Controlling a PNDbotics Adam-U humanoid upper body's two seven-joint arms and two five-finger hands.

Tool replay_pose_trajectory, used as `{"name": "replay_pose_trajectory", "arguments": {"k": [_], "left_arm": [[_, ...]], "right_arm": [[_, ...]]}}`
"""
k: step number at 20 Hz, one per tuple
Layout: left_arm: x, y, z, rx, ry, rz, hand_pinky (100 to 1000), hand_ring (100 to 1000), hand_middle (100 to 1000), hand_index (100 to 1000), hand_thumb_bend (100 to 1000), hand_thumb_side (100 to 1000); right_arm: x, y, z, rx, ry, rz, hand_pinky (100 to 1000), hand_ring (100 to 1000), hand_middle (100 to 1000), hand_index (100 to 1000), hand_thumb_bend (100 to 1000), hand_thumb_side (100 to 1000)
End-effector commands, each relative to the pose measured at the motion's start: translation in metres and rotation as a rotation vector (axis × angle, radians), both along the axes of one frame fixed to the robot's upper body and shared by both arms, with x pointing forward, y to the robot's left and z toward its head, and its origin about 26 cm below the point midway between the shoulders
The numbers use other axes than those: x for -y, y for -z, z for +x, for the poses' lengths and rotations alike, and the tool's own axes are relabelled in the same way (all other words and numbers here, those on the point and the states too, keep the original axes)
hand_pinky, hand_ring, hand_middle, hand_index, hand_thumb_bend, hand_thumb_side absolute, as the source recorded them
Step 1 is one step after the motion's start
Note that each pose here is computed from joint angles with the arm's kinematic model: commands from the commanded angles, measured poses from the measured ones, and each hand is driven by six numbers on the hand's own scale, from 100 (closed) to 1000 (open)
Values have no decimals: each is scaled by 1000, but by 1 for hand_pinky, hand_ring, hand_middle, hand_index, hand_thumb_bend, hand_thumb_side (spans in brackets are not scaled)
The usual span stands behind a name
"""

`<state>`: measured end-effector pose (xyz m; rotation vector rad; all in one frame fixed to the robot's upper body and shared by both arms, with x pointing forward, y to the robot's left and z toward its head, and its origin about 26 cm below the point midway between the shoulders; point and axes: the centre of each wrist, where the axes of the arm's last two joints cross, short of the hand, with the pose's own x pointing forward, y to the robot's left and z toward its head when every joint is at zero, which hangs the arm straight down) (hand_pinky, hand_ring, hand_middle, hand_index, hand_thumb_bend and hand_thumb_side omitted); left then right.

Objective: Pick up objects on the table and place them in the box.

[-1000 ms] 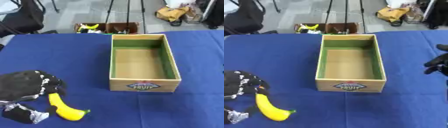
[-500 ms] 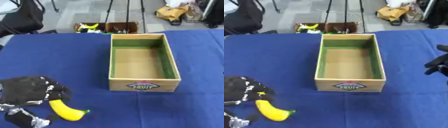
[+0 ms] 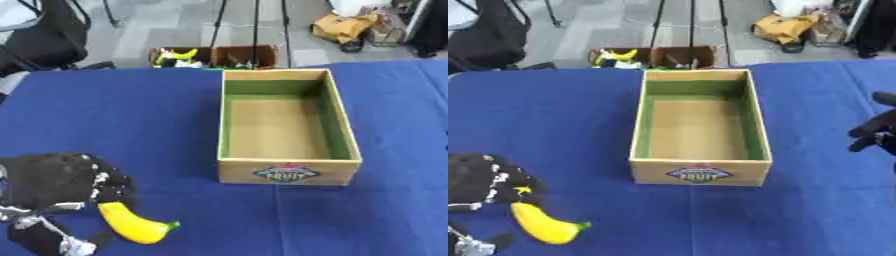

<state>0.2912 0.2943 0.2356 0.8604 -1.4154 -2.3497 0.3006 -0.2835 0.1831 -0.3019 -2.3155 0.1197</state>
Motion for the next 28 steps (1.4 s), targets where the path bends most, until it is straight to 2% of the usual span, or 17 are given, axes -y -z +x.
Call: {"name": "replay_pose_trajectory", "arguments": {"k": [1,15,18,24,28], "left_arm": [[1,-8,-2,27,-6,41,637,765,788,868,178,597],[6,3,-3,-42,-46,68,624,753,776,857,151,598],[8,2,-2,-12,-47,69,623,750,775,852,134,583],[9,2,-2,117,-41,85,629,754,786,868,137,568],[10,6,-2,142,-55,86,637,761,793,875,145,574]], "right_arm": [[2,-6,-1,19,2,-26,395,509,435,769,100,939],[2,-6,0,21,4,-24,395,509,435,770,100,936],[2,-6,0,19,4,-24,395,509,435,770,100,934],[2,-6,-1,18,3,-24,395,510,434,770,100,933],[2,-6,0,19,3,-24,395,510,434,771,100,932]]}}
